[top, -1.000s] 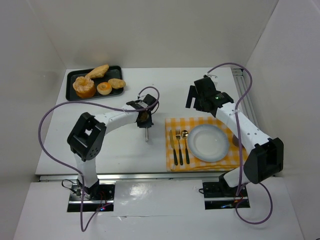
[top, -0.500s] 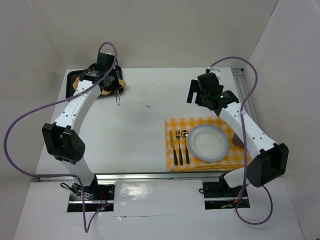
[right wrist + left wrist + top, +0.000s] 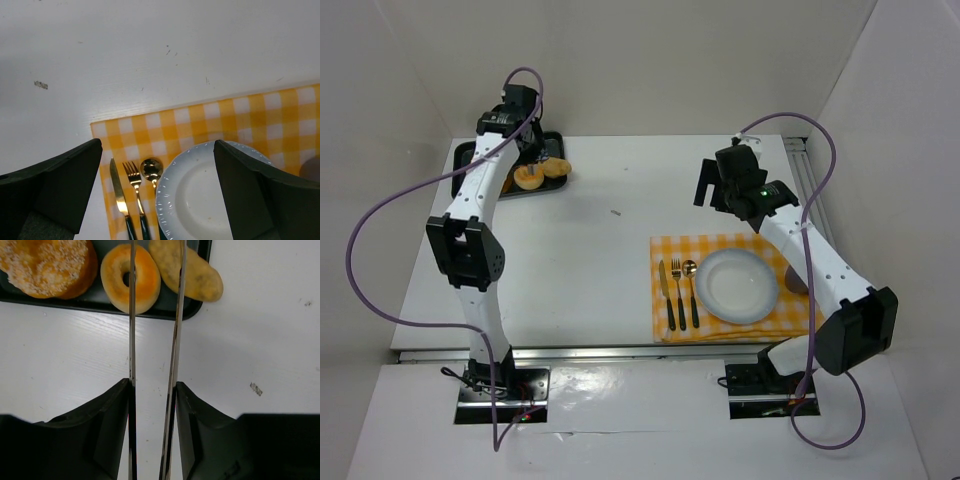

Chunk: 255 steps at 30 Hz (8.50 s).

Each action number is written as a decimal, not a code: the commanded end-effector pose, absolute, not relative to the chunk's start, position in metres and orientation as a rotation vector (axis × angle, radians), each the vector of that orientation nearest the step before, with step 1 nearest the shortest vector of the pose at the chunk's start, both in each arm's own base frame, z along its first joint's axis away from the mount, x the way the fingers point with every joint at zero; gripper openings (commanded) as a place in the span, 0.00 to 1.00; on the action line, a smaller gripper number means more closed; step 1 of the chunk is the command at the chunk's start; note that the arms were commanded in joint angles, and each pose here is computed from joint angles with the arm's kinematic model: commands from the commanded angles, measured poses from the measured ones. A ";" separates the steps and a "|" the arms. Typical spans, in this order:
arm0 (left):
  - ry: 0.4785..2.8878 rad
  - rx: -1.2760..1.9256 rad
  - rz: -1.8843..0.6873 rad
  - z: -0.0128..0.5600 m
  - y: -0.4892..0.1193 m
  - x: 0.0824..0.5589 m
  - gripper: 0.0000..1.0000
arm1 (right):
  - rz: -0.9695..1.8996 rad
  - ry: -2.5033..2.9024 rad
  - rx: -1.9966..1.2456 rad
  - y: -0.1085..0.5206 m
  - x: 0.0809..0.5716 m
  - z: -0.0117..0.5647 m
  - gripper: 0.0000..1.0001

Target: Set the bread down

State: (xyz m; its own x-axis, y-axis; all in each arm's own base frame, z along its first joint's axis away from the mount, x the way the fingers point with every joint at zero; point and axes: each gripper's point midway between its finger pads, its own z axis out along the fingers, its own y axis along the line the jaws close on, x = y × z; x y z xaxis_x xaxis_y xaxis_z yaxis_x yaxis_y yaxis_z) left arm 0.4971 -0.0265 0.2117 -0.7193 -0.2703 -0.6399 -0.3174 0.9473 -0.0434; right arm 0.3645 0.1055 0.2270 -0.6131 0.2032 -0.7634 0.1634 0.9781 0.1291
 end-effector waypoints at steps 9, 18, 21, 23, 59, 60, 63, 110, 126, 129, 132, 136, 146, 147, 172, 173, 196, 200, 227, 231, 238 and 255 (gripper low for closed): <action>2.211 -0.448 0.263 0.236 0.015 0.546 0.54 | 0.012 2.246 0.264 0.102 0.376 0.226 1.00; 2.190 -0.376 0.331 0.221 0.025 0.575 0.58 | -0.004 2.254 0.266 0.103 0.383 0.225 1.00; 2.196 -0.356 0.320 0.214 0.022 0.581 0.60 | -0.011 2.265 0.264 0.105 0.387 0.221 1.00; 2.209 -0.349 0.312 0.208 0.021 0.583 0.60 | -0.011 2.265 0.264 0.106 0.389 0.221 1.00; 2.280 -0.285 0.456 0.153 0.035 0.587 0.60 | 0.043 2.343 0.223 0.133 0.422 0.189 1.00; 2.272 -0.284 0.463 0.157 0.040 0.588 0.60 | 0.044 2.343 0.223 0.133 0.422 0.189 1.00; 2.287 -0.281 0.468 0.148 0.040 0.591 0.60 | 0.044 2.343 0.223 0.134 0.425 0.186 1.00; 2.237 0.559 -0.856 0.273 -0.381 0.222 0.00 | 0.195 1.725 0.333 0.063 0.301 0.443 1.00; 2.262 0.841 -0.806 0.235 -0.438 0.186 0.57 | 0.155 1.757 0.342 0.061 0.305 0.430 1.00; 2.251 0.866 -0.808 0.240 -0.437 0.185 0.62 | 0.154 1.758 0.342 0.061 0.306 0.428 1.00; 2.228 0.864 -0.835 0.254 -0.440 0.184 0.62 | 0.154 1.757 0.342 0.062 0.308 0.427 1.00; 2.193 0.850 -0.832 0.273 -0.435 0.186 0.60 | 0.145 1.774 0.339 0.064 0.313 0.421 1.00; 2.261 0.909 -0.745 0.257 -0.383 0.175 0.56 | 0.128 1.785 0.321 0.065 0.316 0.419 1.00; 2.266 0.895 -0.738 0.258 -0.374 0.176 0.56 | 0.122 1.796 0.319 0.065 0.316 0.414 1.00; 2.253 -0.497 -0.427 0.246 -0.076 0.380 0.51 | 0.109 1.874 0.286 0.076 0.331 0.377 1.00; 2.246 -0.477 -0.422 0.248 -0.076 0.389 0.51 | 0.109 1.874 0.287 0.076 0.331 0.377 1.00; 2.427 -0.319 0.234 0.180 -0.089 0.489 0.61 | 0.065 1.899 0.302 0.075 0.344 0.364 1.00; 2.415 -0.320 0.304 0.179 -0.088 0.485 0.61 | 0.064 1.919 0.293 0.077 0.346 0.357 1.00; 2.111 -0.200 -0.033 0.338 -0.091 0.437 0.00 | 0.160 1.926 0.265 0.096 0.355 0.357 1.00; 2.135 -0.145 -0.133 0.337 -0.103 0.420 0.00 | 0.164 1.917 0.267 0.096 0.355 0.361 1.00; 2.078 0.157 -0.524 0.354 -0.157 0.361 0.00 | 0.134 1.887 0.297 0.086 0.350 0.370 1.00; 1.937 0.590 -1.622 0.319 -0.319 0.208 0.00 | 0.071 1.784 0.345 0.060 0.330 0.417 1.00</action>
